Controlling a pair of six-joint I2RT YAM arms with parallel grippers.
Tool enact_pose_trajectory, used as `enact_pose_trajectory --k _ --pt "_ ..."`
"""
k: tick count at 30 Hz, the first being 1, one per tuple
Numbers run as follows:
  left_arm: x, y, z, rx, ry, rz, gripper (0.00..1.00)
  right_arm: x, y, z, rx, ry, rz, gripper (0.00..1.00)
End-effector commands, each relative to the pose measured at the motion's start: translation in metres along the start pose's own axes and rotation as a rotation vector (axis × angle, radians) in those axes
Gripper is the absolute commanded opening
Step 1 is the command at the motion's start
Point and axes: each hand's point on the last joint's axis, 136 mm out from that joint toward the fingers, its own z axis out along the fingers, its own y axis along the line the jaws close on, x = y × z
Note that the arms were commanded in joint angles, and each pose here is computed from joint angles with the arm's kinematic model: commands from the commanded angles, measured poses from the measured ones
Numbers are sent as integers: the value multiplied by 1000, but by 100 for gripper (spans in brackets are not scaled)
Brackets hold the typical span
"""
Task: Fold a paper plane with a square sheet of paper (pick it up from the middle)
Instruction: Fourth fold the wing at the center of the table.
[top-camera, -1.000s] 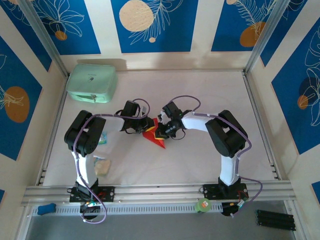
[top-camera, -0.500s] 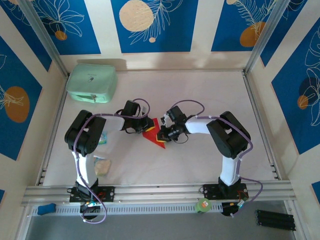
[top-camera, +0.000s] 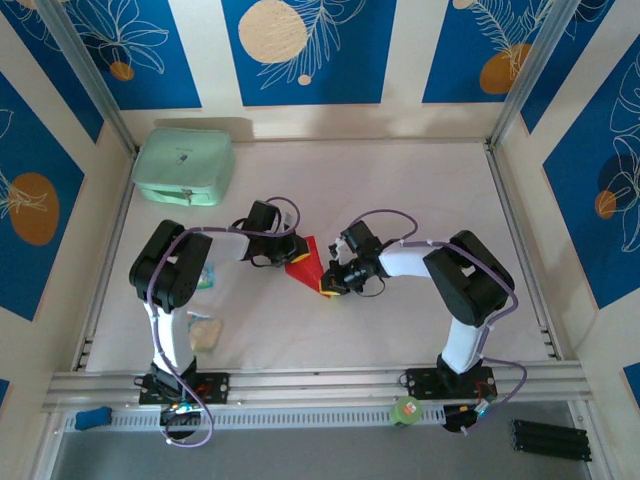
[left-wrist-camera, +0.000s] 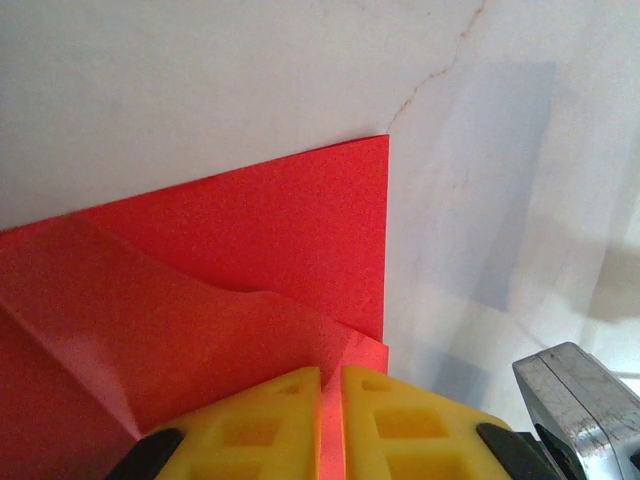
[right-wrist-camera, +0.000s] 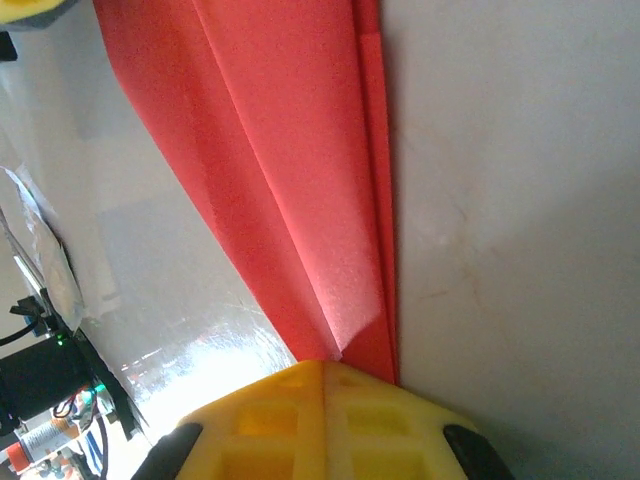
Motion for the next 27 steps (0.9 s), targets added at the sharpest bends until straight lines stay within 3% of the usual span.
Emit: enact_pose_trajectory --k 1,7,15,27 --pt "33 86 10 -274 68 -122 15 14 0 -10 6 32 52 1" --pt "31 75 10 -224 63 -116 15 -4 4 -25 26 -59 32 2" --pt "25 54 10 -136 52 -111 17 7 -1 -13 24 17 45 2" --pt "24 47 6 -120 44 -104 17 19 -18 5 76 85 70 2"
